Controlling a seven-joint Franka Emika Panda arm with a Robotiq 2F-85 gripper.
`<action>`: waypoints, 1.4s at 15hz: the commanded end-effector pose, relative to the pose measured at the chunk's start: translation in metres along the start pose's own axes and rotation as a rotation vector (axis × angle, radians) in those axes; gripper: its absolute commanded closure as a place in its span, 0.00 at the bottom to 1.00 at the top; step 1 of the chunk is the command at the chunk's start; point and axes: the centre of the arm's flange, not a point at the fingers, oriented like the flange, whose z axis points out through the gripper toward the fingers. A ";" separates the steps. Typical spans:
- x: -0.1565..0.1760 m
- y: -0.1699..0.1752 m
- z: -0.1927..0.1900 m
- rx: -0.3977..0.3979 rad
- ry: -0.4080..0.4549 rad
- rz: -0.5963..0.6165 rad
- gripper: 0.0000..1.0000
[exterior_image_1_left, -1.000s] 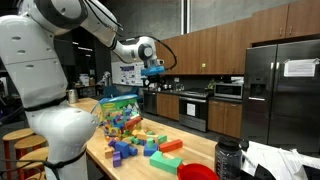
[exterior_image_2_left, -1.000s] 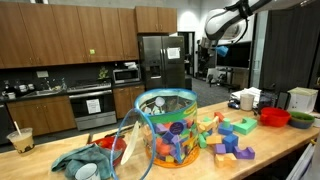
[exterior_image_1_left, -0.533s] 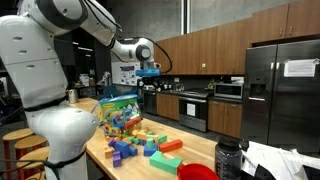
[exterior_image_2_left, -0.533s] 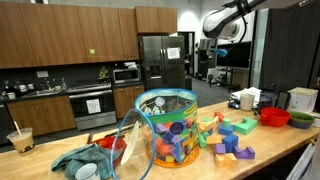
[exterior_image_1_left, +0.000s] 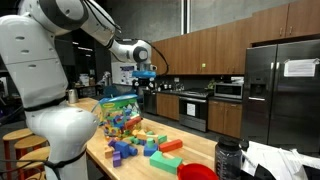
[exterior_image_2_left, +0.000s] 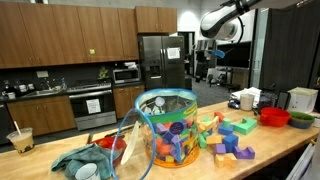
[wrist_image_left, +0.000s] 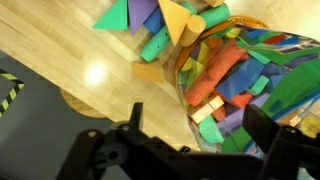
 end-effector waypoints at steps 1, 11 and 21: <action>0.008 -0.014 0.007 0.049 0.001 -0.064 0.00; 0.014 -0.024 0.017 0.046 -0.007 -0.102 0.00; 0.065 -0.041 0.005 0.079 0.024 -0.222 0.00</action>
